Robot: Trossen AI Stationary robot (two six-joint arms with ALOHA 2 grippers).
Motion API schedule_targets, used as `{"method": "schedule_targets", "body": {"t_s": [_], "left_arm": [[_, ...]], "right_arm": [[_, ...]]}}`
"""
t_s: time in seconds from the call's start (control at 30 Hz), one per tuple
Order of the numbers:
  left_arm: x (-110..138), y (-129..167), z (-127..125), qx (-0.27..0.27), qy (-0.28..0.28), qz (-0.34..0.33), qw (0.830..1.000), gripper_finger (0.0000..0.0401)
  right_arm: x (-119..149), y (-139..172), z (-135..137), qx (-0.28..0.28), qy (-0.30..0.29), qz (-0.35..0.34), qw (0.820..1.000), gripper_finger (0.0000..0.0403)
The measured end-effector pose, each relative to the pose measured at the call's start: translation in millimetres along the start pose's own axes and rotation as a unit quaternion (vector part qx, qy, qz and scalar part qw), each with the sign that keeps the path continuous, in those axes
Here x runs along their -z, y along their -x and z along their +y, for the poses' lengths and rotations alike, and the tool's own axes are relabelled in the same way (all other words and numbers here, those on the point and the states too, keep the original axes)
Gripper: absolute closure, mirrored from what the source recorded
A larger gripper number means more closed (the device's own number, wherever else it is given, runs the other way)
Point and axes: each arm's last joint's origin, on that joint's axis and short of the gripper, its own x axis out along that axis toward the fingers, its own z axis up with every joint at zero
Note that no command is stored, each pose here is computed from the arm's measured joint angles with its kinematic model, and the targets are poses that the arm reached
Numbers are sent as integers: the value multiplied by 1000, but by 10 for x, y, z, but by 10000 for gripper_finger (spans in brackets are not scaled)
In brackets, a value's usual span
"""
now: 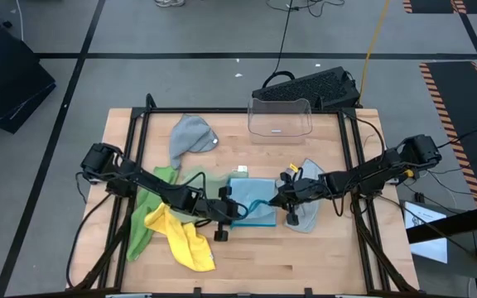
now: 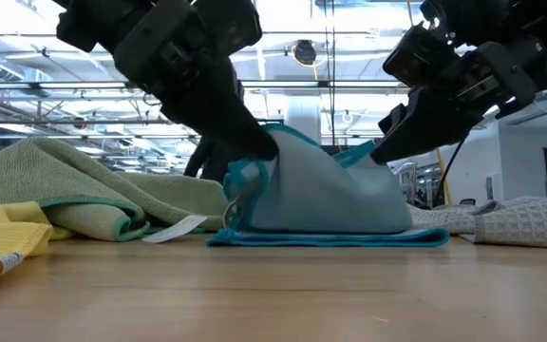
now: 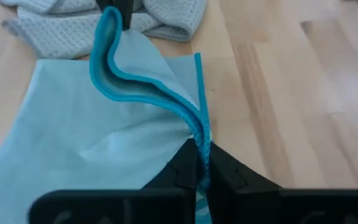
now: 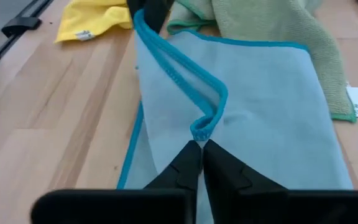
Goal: Fold microfiber towels
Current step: Fold the blue towel
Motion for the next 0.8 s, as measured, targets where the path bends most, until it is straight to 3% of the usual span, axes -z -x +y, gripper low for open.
{"method": "schedule_targets", "body": {"t_s": [0.23,0.47,0.63,0.8], "left_arm": [[-8,8,-63,40,33,-2,999,264],[-61,16,-99,45,9,-33,998,167],[-66,6,-21,-9,24,-37,999,156],[-11,-2,35,-35,40,-9,999,187]], "right_arm": [[0,0,-2,1,-5,0,1000,315],[31,2,28,-3,-23,15,1000,268],[-13,-30,175,-9,-48,-33,998,275],[-4,-166,349,-28,-59,-92,994,301]]}}
